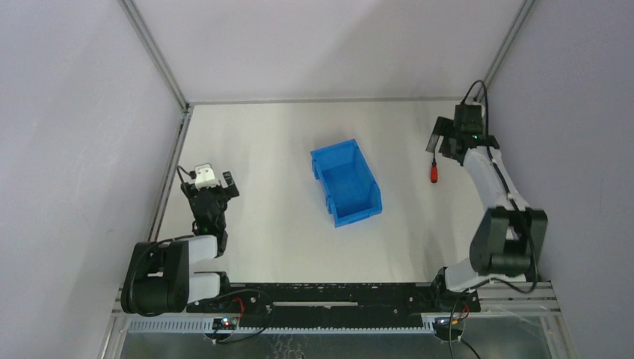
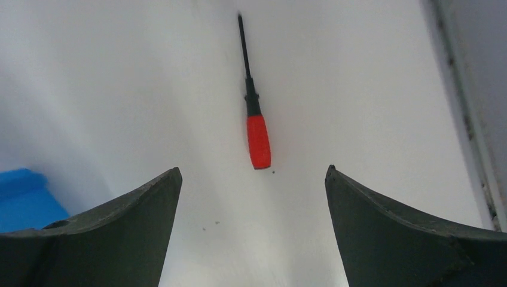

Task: Put the screwdriver in the bin

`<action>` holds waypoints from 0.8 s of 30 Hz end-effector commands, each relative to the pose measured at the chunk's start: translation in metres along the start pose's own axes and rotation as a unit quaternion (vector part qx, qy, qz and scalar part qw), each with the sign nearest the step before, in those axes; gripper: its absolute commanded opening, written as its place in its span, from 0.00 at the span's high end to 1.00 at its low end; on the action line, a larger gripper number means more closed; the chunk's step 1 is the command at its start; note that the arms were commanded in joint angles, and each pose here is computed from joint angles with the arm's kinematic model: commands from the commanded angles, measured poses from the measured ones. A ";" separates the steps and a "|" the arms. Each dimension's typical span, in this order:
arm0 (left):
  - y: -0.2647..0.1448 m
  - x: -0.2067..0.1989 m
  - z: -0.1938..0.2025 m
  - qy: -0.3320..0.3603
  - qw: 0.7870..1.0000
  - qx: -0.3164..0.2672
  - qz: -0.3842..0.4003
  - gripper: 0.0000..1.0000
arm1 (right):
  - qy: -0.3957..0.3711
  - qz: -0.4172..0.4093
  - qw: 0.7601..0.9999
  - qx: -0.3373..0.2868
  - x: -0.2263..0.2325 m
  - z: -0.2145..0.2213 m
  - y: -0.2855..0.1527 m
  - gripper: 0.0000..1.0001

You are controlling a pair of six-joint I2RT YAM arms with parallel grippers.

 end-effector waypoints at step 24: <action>0.008 -0.006 -0.027 -0.010 0.999 -0.050 0.011 0.00 | -0.047 -0.026 0.963 0.264 0.002 0.098 0.128 0.98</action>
Point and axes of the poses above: each gripper's point midway between its finger pads, its own y axis out along the fingers, its own x axis along the line the jaws close on, z = x × y, the point moved 5 cm from there along -y, back along the fingers, and after that the axes turned 8 degrees about -y, right-handed, at the moved point
